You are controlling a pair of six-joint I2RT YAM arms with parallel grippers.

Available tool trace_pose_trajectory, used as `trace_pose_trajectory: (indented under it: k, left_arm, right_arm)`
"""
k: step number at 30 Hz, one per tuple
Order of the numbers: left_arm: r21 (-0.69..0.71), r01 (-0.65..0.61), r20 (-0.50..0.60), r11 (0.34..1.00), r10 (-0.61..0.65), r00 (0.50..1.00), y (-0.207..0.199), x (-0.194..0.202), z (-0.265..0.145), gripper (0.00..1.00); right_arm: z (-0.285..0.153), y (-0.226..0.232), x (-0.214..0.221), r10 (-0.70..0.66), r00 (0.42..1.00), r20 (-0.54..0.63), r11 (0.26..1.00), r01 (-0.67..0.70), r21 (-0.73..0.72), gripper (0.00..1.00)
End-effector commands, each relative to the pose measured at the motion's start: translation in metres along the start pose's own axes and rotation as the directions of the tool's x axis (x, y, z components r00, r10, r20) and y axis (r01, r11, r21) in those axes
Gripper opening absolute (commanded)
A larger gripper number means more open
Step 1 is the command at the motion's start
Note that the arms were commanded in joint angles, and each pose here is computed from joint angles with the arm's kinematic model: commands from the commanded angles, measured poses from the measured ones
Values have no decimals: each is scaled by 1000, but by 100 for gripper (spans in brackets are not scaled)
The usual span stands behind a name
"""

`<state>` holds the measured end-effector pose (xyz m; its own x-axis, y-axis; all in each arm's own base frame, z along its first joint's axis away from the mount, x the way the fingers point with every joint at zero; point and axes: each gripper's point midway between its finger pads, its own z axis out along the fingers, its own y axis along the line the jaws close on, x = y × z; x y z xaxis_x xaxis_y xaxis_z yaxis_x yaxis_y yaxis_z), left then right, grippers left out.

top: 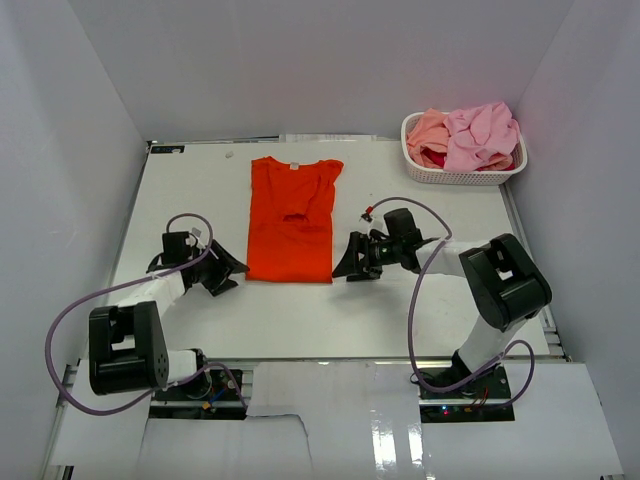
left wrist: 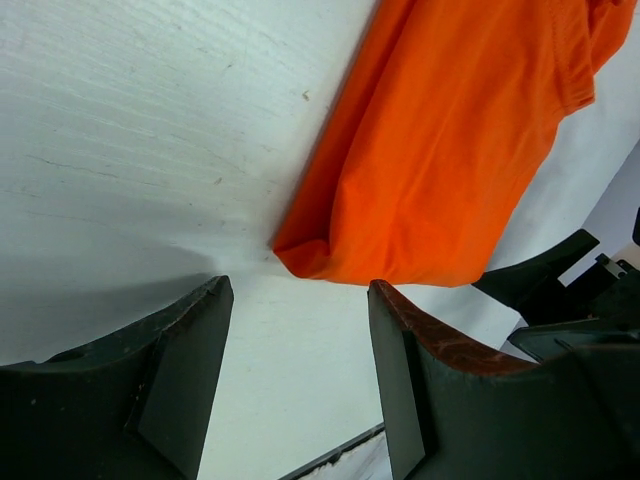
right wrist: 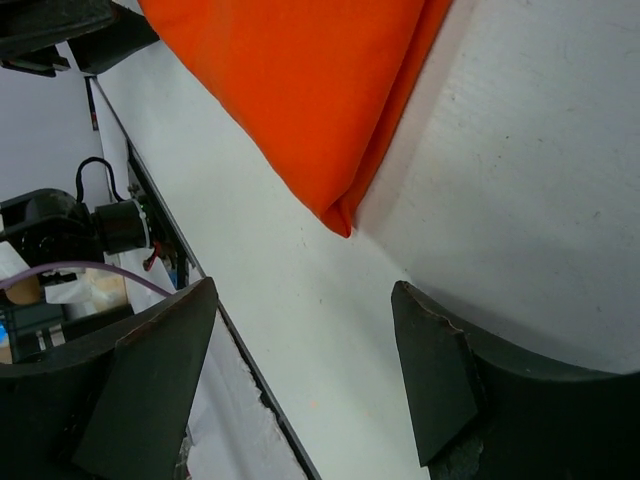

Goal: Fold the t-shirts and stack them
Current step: Grab one side of the 2/3 rectangular tshirt with both arms

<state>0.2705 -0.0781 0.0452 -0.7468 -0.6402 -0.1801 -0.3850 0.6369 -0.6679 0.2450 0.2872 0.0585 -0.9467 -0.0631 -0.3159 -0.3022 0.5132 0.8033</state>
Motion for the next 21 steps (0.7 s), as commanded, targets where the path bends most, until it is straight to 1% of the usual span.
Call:
trace_pose_trajectory:
  k: [1,9,14,21]
  left_arm:
    - [2,-12,21,1000,12,1000,7,-1,6,67]
    - [-19,5,-14,1000,-5,1000,23,6,20,65]
    - [-32,5,-23,999,-6,1000,29,10,23,65]
    - [-44,-1,-14,999,0,1000,29,8,22,65]
  right_arm:
    - [5,3,-5,7,1000,27,1000,-6,-28,77]
    - [20,-6,2,50,999,6,999,-50,-13,78]
    - [29,-2,4,46,999,1,999,-46,-9,76]
    - [37,-3,7,46,999,2,998,-46,37,74]
